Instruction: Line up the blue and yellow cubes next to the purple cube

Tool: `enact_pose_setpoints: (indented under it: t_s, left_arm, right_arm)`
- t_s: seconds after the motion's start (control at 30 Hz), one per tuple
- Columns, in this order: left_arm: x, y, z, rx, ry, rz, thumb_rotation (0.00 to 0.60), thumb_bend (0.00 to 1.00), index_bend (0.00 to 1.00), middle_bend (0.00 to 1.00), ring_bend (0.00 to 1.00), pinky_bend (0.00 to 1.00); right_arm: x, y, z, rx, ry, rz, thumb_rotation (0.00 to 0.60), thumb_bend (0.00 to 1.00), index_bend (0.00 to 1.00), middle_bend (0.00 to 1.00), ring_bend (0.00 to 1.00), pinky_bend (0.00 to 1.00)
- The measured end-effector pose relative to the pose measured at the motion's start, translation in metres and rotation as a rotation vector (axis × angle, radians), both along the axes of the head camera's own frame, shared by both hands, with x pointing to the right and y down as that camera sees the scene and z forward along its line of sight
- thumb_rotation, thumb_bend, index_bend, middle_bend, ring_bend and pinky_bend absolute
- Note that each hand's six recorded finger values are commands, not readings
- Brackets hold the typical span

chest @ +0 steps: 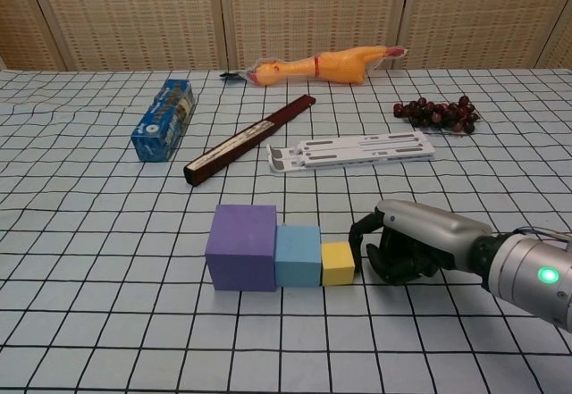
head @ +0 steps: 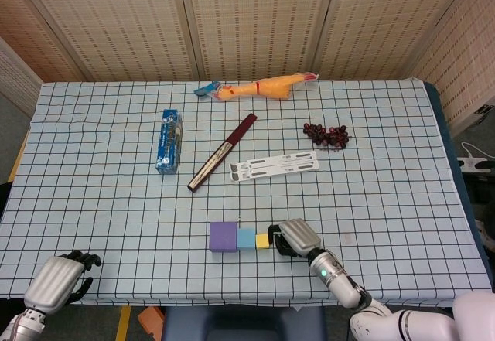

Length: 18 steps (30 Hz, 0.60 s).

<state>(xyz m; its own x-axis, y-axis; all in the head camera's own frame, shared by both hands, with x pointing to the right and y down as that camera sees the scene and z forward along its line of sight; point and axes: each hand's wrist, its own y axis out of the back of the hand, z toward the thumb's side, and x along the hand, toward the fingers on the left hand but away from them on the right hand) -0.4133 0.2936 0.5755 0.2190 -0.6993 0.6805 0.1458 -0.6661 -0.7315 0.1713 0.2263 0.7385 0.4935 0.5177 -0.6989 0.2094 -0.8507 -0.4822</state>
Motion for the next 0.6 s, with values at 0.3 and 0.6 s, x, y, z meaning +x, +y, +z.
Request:
enact_pose_setpoints:
  t_s: [0.3, 0.6]
  left_arm:
    - [-0.0003, -0.0002, 0.0001, -0.002, 0.000, -0.003, 0.600, 0.44, 0.41, 0.47, 0.38, 0.61]
    - [-0.0006, 0.0001, 0.0001, -0.001, -0.001, -0.001, 0.600, 0.44, 0.41, 0.47, 0.38, 0.61]
  right_arm:
    - [-0.0019, -0.0010, 0.0040, -0.006, -0.002, 0.006, 0.600, 0.71, 0.52, 1.00, 0.93, 1.00]
    - [0.0053, -0.0021, -0.0021, 0.035, 0.025, -0.030, 0.600, 0.57, 0.47, 1.00, 0.92, 1.00]
